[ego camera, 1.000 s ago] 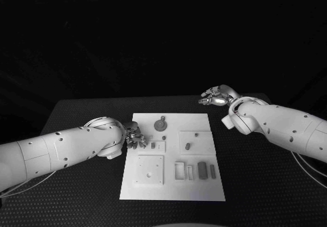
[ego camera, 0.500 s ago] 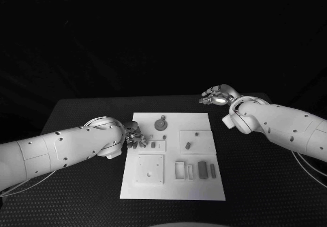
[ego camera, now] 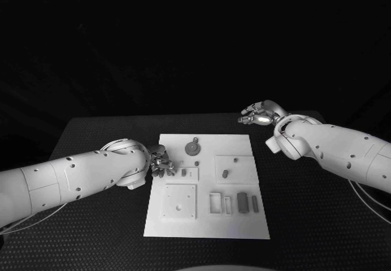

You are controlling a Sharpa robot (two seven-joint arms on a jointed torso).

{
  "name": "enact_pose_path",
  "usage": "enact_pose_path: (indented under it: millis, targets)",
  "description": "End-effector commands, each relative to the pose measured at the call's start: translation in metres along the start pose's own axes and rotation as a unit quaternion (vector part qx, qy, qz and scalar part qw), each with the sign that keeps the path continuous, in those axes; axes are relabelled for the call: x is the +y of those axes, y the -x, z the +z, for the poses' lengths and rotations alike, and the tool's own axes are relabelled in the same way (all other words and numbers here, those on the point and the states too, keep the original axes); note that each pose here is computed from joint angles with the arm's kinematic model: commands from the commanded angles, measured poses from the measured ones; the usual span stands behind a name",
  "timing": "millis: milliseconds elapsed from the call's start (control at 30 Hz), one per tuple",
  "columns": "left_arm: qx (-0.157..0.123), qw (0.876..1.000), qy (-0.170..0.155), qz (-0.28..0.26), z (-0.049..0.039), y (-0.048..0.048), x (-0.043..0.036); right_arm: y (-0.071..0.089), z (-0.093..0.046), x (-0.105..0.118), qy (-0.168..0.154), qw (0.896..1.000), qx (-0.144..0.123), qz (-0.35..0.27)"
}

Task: Assemble the parts on the task board

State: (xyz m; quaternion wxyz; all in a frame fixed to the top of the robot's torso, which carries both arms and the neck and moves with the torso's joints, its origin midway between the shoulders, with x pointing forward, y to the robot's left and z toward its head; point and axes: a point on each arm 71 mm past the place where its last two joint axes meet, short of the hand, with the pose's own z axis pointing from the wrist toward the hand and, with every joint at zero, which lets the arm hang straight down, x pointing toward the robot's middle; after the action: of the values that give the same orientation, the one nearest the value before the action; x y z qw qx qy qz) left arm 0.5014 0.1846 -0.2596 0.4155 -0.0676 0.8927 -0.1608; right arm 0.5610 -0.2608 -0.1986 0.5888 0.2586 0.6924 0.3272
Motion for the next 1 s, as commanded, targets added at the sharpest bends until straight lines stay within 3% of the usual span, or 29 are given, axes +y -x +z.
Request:
enact_pose_path:
  millis: [33,467,1000]
  targets:
    - [0.020,1.000,0.004,0.010,0.0005,-0.0073,0.0018,-0.0011,0.0002,0.0013,0.006,1.000,0.003,-0.003]
    - [0.023,1.000,0.006,0.012,0.0018,-0.0069,0.0028,-0.0027,0.0007,0.0022,0.006,1.000,0.005,-0.003]
    - [0.031,0.999,0.007,0.028,0.0036,-0.0142,0.0025,-0.0025,0.0007,0.0021,0.006,1.000,0.005,-0.003]
